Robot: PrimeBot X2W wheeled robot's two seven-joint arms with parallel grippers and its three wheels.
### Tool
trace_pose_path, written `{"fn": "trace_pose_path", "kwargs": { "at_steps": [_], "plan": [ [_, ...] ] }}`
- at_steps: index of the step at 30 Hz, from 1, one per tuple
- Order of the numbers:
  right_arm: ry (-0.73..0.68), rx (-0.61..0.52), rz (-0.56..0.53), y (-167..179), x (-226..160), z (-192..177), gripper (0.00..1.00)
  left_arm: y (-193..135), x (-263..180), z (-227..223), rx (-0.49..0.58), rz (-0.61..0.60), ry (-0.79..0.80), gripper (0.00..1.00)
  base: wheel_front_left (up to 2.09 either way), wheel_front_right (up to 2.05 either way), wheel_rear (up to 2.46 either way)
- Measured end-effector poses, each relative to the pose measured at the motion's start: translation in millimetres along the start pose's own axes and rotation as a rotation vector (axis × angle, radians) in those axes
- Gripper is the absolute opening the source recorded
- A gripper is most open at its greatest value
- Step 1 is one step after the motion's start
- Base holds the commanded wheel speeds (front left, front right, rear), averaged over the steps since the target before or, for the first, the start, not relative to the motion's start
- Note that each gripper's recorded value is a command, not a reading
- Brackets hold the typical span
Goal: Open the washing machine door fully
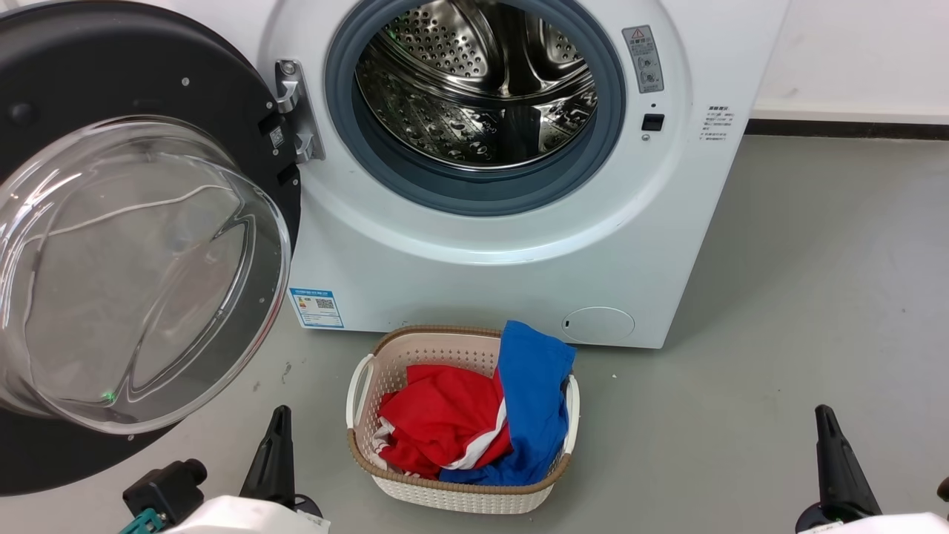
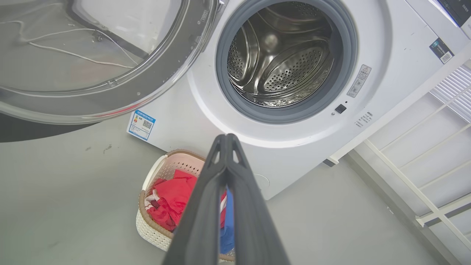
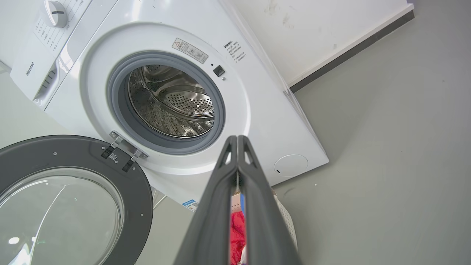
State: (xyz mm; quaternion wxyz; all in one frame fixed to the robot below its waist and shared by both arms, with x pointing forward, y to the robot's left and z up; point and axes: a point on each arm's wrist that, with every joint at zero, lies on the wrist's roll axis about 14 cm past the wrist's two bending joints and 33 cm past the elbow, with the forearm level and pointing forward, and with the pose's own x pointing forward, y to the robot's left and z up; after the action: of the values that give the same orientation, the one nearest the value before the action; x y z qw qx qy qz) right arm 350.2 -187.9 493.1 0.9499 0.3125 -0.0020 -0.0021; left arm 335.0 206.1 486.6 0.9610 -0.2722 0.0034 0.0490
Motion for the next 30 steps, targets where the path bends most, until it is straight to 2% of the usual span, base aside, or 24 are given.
{"fn": "trace_pose_path", "kwargs": {
  "at_steps": [30],
  "plan": [
    [0.015,0.382,-0.031,-3.3,16.6,2.1,0.00,-0.3,19.0,2.0,-0.414,0.009,0.034,0.00,0.00,0.00,0.00]
  ]
}}
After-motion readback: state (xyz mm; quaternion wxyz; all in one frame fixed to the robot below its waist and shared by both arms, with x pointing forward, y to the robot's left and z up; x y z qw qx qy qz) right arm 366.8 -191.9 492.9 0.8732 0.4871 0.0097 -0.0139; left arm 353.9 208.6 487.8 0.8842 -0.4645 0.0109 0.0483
